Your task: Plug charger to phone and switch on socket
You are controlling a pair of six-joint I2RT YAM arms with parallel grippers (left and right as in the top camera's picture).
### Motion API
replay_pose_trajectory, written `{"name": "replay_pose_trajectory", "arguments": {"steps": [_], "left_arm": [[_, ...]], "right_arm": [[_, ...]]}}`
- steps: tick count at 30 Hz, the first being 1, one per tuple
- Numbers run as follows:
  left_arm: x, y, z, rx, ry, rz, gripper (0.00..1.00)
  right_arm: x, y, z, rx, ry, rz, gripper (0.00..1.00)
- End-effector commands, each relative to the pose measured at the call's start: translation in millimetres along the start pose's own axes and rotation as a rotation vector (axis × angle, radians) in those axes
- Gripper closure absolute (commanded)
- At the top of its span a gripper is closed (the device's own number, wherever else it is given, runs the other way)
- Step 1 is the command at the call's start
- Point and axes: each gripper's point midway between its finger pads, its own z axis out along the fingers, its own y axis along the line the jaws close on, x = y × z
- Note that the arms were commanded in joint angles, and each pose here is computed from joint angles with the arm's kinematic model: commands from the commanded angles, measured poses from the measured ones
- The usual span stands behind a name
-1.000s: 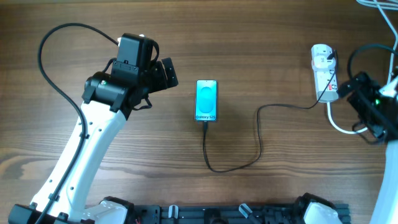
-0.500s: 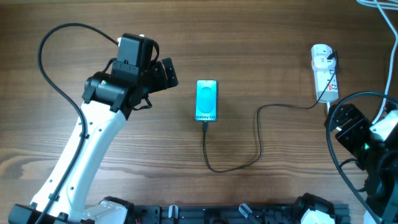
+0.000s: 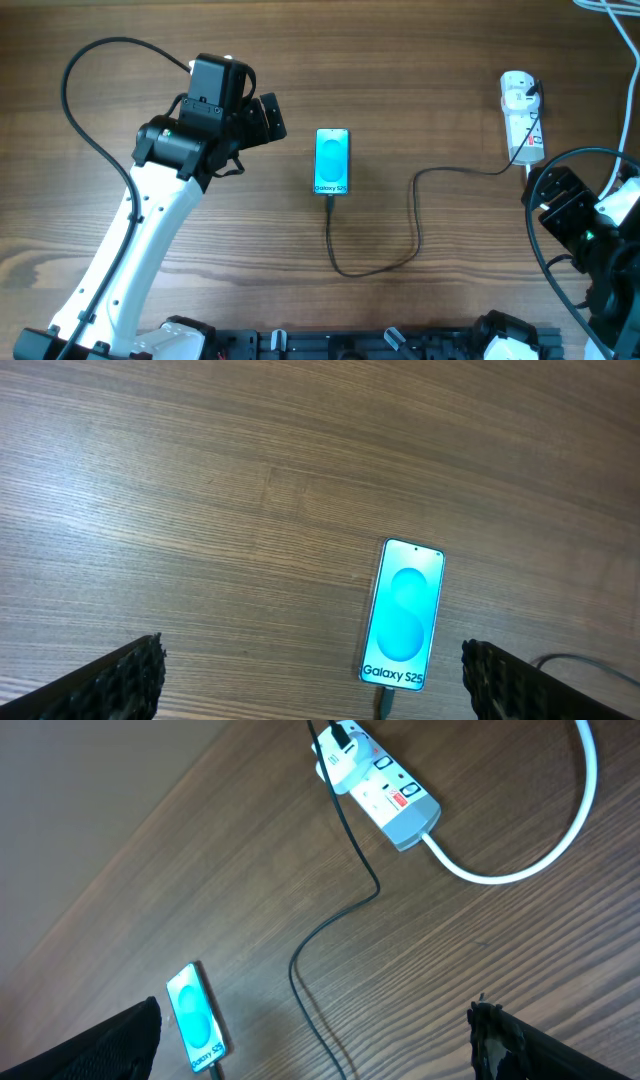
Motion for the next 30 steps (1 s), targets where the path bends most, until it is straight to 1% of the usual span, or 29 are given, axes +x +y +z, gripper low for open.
{"name": "replay_pose_trajectory", "arguments": {"steps": [1,10,13,17,20,23,27,30], "left_arm": [[-1.8,3.6,-1.3,-0.013,-0.01,-0.013,0.0],[-1.8,3.6,-1.3,-0.013,-0.01,-0.013,0.0],[-1.8,3.6,-1.3,-0.013,-0.01,-0.013,0.0],[-1.8,3.6,-1.3,-0.013,-0.01,-0.013,0.0],[-1.8,3.6,-1.3,-0.013,-0.01,-0.013,0.0],[-1.8,3.6,-1.3,-0.013,-0.01,-0.013,0.0],[-1.8,3.6,-1.3,-0.013,-0.01,-0.013,0.0],[-1.8,3.6,-1.3,-0.013,-0.01,-0.013,0.0]], "right_arm": [[3.4,1.0,1.0,-0.011,0.009,0.003,0.0],[1.3,2.2,0.5,-0.016,-0.001,-0.037,0.0],[-1.4,14.0,-3.2,-0.078,-0.023,-0.147,0.0],[-3.7,37.3,-16.6,-0.173,-0.092,-0.273,0.0],[-2.0,75.7,-39.2,-0.327,-0.183,-0.425,0.0],[-0.1,86.3,-50.8,-0.371,-0.225,-0.469,0.0],[-0.2,83.3,-64.0,-0.367,-0.283,-0.485,0.0],[6.4,82.3,-67.4,-0.398,-0.332,-0.533,0.0]]}}
